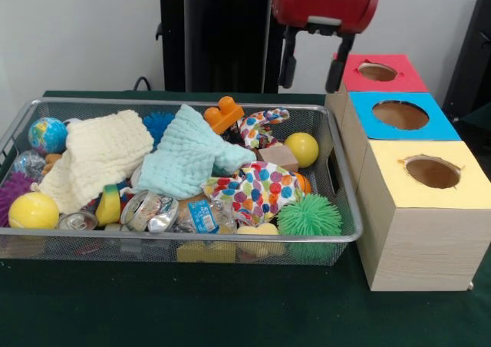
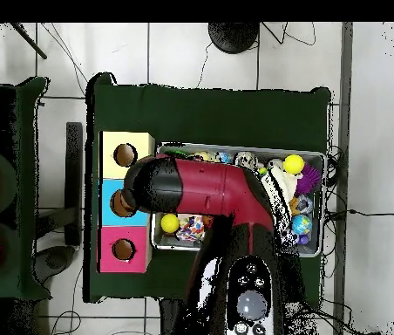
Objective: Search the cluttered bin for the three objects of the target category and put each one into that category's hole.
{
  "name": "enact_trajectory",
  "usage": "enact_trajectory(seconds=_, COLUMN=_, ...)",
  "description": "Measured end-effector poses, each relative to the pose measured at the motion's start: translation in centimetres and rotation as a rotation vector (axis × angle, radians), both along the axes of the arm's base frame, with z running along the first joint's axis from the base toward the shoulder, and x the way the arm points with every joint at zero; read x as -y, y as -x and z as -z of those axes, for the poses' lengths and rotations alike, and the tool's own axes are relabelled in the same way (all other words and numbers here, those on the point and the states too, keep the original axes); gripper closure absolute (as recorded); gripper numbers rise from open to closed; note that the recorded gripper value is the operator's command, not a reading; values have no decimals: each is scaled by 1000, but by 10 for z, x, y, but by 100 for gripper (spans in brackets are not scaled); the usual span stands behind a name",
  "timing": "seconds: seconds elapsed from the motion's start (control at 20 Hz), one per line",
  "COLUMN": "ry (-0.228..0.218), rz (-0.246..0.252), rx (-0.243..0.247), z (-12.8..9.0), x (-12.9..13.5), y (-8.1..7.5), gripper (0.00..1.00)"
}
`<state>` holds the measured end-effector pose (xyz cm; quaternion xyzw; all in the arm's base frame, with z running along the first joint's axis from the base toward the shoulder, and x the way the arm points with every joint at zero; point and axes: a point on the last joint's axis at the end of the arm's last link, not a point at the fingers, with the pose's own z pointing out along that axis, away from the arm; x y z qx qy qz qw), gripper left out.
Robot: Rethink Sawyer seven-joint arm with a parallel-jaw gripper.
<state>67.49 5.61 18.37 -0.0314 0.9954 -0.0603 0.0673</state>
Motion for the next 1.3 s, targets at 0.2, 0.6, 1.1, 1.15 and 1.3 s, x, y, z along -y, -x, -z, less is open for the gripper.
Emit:
enact_trajectory(seconds=0.2, ry=12, rz=21, rx=-8, z=5, x=24, y=1, gripper=0)
enact_trajectory(seconds=0.6, ry=41, rz=17, rx=-32, z=38, x=49, y=8, gripper=0)
enact_trajectory(seconds=1.1, ry=34, rz=-10, rx=-60, z=92, x=40, y=18, gripper=0)
enact_trajectory(seconds=1.15, ry=30, rz=-14, rx=-62, z=99, x=38, y=19, gripper=0)
enact_trajectory(seconds=1.3, ry=23, rz=-26, rx=-61, z=116, x=31, y=21, gripper=0)
